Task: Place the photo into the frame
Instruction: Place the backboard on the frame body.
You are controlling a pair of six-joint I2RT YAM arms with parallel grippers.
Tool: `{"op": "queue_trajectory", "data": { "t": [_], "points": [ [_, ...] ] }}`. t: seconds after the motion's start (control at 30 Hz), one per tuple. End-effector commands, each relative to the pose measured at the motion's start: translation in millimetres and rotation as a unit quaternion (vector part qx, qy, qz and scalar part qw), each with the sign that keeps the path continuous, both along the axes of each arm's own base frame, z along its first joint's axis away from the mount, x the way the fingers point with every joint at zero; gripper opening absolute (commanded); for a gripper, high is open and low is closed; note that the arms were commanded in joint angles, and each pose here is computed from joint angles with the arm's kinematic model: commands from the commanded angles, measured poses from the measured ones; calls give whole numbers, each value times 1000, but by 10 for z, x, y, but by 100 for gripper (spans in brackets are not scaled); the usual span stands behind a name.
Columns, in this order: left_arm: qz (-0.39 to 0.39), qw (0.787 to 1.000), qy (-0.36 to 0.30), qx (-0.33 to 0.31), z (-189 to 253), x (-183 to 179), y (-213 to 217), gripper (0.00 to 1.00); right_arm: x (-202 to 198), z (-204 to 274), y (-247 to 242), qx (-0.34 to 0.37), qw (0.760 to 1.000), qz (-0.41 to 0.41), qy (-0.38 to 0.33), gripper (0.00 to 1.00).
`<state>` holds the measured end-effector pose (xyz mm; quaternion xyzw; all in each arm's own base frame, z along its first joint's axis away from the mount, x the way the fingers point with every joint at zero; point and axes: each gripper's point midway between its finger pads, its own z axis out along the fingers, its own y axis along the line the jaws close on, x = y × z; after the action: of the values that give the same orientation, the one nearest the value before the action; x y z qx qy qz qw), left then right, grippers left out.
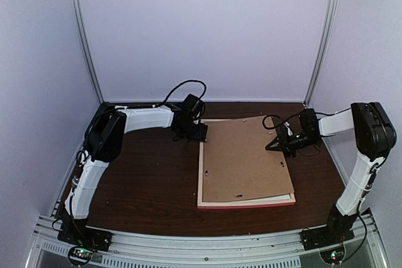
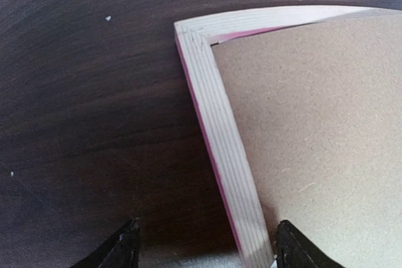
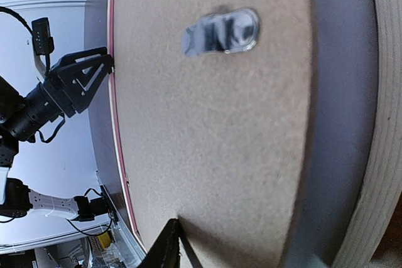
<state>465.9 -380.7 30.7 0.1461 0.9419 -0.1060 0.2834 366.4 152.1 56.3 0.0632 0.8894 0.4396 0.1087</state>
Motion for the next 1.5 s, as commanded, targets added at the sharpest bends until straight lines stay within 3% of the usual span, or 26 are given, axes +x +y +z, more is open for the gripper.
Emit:
{"op": "queue_trajectory", "data": {
  "t": [0.0,0.7,1.07,1.3,1.37,1.47],
  "points": [
    [-8,996,78,29,-256,-383,138,74,4,-103,-41,-30,1000,-5,4,28],
    [18,988,151,-15,-308,-700,154,74,32,-58,-69,-33,999,-24,-9,27],
    [12,990,132,-43,-68,-756,168,74,50,-68,-102,-49,998,-24,-10,27],
    [4,993,108,-56,219,-779,206,75,63,-110,-125,-63,998,-18,-4,32],
    [2,993,101,-59,292,-781,213,75,59,-118,-135,-66,998,-18,-2,40],
    [-1,994,95,-61,360,-799,232,75,57,-127,-149,-73,997,-18,-1,43]
  ]
}}
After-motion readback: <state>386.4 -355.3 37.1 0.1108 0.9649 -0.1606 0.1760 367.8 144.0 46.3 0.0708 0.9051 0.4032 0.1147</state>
